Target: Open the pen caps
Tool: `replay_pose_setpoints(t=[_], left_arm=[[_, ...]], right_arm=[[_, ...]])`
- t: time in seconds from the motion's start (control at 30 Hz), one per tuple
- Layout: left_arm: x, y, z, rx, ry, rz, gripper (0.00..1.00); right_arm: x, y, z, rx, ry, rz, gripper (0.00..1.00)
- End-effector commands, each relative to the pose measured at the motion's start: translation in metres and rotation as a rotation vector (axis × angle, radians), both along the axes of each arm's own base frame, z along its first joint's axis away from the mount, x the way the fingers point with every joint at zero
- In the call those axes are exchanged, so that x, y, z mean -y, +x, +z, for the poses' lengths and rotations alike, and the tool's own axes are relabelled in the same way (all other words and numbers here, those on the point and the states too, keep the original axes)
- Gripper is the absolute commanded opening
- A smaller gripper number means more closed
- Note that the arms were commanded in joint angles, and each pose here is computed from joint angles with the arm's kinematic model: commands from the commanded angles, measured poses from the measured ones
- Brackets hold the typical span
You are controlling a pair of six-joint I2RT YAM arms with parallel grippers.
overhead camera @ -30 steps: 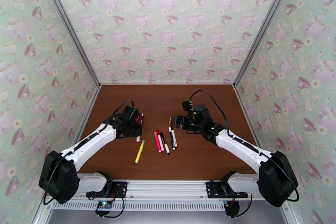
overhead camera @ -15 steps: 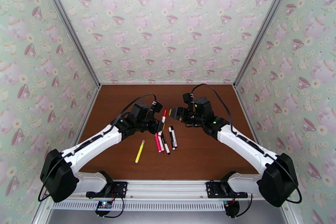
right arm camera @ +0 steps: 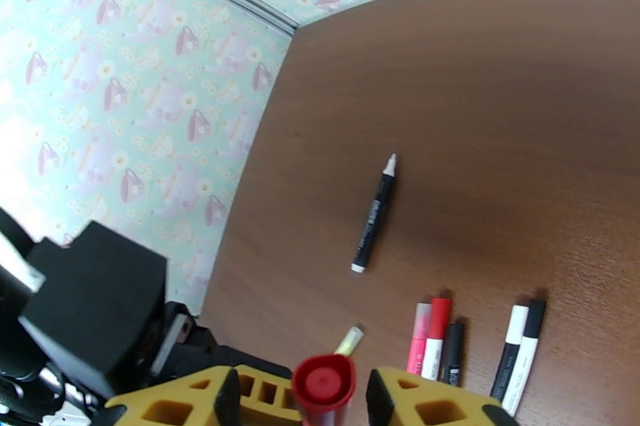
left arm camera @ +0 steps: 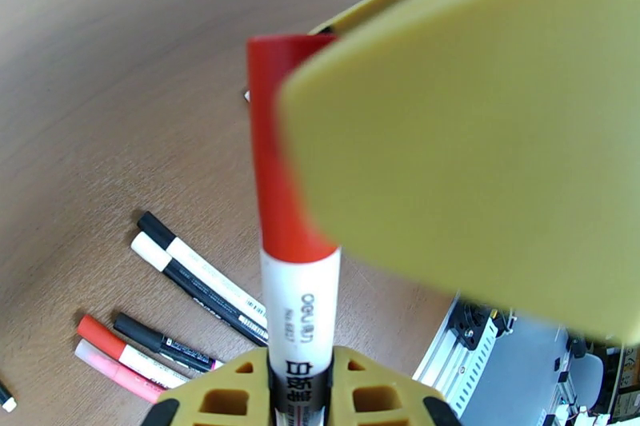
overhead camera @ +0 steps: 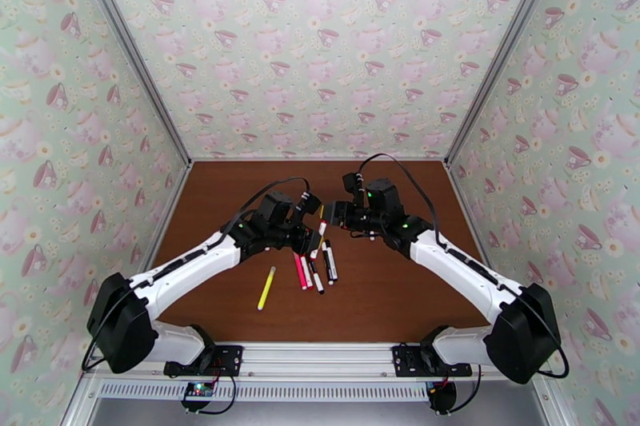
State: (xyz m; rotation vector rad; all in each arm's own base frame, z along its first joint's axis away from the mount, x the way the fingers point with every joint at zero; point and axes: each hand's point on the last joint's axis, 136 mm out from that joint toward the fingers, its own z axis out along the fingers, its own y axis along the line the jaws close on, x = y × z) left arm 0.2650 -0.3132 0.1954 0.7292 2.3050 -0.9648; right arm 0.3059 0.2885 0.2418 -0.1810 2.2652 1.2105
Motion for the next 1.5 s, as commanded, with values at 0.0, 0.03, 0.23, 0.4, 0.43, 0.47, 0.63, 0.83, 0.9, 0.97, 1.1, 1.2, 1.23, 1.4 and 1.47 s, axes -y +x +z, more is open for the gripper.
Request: replay_pose_setpoints(t=[0.0, 0.03, 0.23, 0.4, 0.43, 0.47, 0.63, 0.83, 0.9, 0.97, 1.1, 1.2, 1.23, 1.4, 1.47], left_arm=[[0.008, 0.001, 0.015, 0.030, -0.024, -0.032, 0.17], [0.008, 0.001, 0.015, 0.030, -0.023, -0.035, 0.17], [0.013, -0.003, 0.010, 0.013, -0.015, -0.067, 0.17], [0.016, -0.005, 0.009, 0.014, -0.013, -0.079, 0.17], [0.016, -0.005, 0.008, 0.014, -0.008, -0.079, 0.17], [0.015, -0.005, 0.008, 0.012, -0.003, -0.076, 0.17], [0.014, -0.005, 0.004, 0.011, 0.007, -0.077, 0.17], [0.014, -0.003, 0.002, 0.016, 0.004, -0.061, 0.18], [0.015, -0.002, 0.003, 0.017, -0.003, -0.057, 0.20], [0.015, -0.001, 0.004, 0.017, -0.014, -0.049, 0.27], [0.026, -0.004, 0.009, -0.008, -0.118, -0.064, 0.39], [0.030, -0.002, 0.009, -0.011, -0.160, -0.050, 0.40], [0.030, -0.002, 0.009, -0.008, -0.171, -0.046, 0.40], [0.029, 0.003, 0.013, 0.019, -0.179, -0.023, 0.26], [0.028, 0.004, 0.014, 0.027, -0.173, -0.014, 0.21]], right_arm=[[-0.002, -0.001, 0.001, 0.020, -0.022, 0.017, 0.44], [-0.002, -0.001, 0.001, 0.020, -0.025, 0.019, 0.43], [-0.003, 0.000, -0.003, 0.012, -0.033, 0.028, 0.39], [-0.005, 0.001, -0.004, 0.014, -0.040, 0.034, 0.35], [-0.005, 0.002, -0.004, 0.014, -0.042, 0.032, 0.33], [-0.005, 0.002, -0.005, 0.013, -0.044, 0.032, 0.32], [-0.005, 0.003, -0.007, 0.012, -0.049, 0.031, 0.26], [-0.004, 0.002, -0.008, 0.009, -0.051, 0.028, 0.17], [-0.004, 0.001, -0.008, 0.009, -0.049, 0.029, 0.15], [-0.004, 0.001, -0.006, 0.009, -0.044, 0.030, 0.13], [-0.001, 0.002, 0.000, 0.003, -0.029, -0.003, 0.11], [0.000, 0.002, 0.009, -0.002, 0.004, -0.028, 0.09], [0.000, 0.002, 0.012, -0.004, 0.019, -0.034, 0.09], [0.001, -0.001, 0.020, -0.014, 0.053, -0.047, 0.09], [0.003, 0.000, 0.019, -0.022, 0.050, -0.063, 0.08]])
